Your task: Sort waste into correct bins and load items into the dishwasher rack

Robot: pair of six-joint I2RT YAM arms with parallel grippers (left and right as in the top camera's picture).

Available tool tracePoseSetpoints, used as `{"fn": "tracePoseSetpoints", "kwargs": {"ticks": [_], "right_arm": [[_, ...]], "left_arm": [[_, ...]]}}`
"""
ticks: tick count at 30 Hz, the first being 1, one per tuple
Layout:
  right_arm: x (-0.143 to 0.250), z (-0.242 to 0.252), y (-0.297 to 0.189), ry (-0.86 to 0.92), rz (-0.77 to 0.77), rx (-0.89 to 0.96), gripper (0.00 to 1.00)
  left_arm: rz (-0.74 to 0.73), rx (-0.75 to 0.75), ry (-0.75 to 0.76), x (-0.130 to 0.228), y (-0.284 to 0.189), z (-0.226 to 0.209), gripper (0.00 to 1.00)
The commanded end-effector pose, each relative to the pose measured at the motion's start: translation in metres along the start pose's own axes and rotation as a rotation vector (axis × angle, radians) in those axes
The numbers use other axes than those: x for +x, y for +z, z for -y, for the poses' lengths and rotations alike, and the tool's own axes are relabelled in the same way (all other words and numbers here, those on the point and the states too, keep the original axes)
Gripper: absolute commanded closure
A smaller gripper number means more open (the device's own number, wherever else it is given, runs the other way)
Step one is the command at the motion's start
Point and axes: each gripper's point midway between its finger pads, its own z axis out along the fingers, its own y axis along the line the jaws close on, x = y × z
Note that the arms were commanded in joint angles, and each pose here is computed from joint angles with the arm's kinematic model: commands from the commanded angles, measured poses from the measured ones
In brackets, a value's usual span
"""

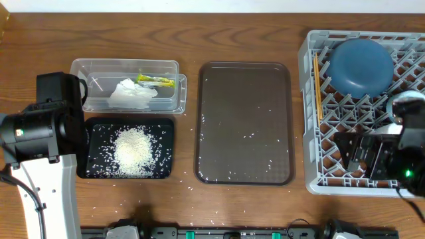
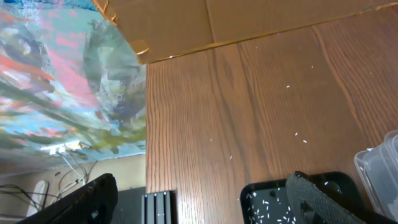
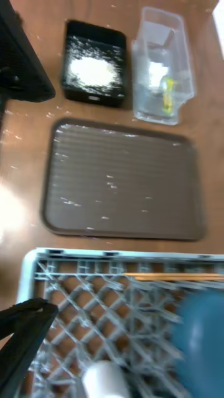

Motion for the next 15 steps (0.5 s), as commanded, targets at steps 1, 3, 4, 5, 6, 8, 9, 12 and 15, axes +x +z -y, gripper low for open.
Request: {"fn": "tracePoseSetpoints", "kwargs": {"ticks": [1, 3, 4, 5, 6, 8, 9, 12, 15], "right_arm": [[0.005, -0.007, -0.006, -0.08, 0.109, -0.014, 0.01], [0.004, -0.012, -0.008, -0.133, 0.196, -0.029, 0.01], [0.005, -0.013, -0.007, -0.158, 0.233, -0.035, 0.01], [0.005, -0.015, -0.007, -0.184, 0.269, -0.042, 0.01], [0.007, -0.017, -0.006, -0.211, 0.306, -0.052, 0.01], [0.013, -0.02, -0.001, -0.258, 0.364, -0.071, 0.01], [0.016, -0.021, 0.003, -0.28, 0.39, -0.081, 0.01], [0.029, -0.02, 0.018, -0.332, 0.451, -0.107, 0.01], [0.04, -0.019, 0.036, -0.375, 0.503, -0.135, 0.01]], "left_arm": [[0.008, -0.014, 0.006, -0.001, 0.0, -0.004, 0.11], [0.008, -0.014, 0.006, -0.001, 0.0, -0.004, 0.11], [0.008, -0.014, 0.006, -0.001, 0.0, -0.004, 0.11], [0.008, -0.014, 0.006, -0.001, 0.0, -0.004, 0.11], [0.008, -0.014, 0.006, -0.001, 0.0, -0.004, 0.11], [0.008, -0.014, 0.006, -0.001, 0.0, -0.004, 0.11], [0.008, -0.014, 0.006, -0.001, 0.0, -0.004, 0.11], [0.008, -0.014, 0.006, -0.001, 0.0, -0.004, 0.11], [0.008, -0.014, 0.006, -0.001, 0.0, -0.004, 0.11]]}}
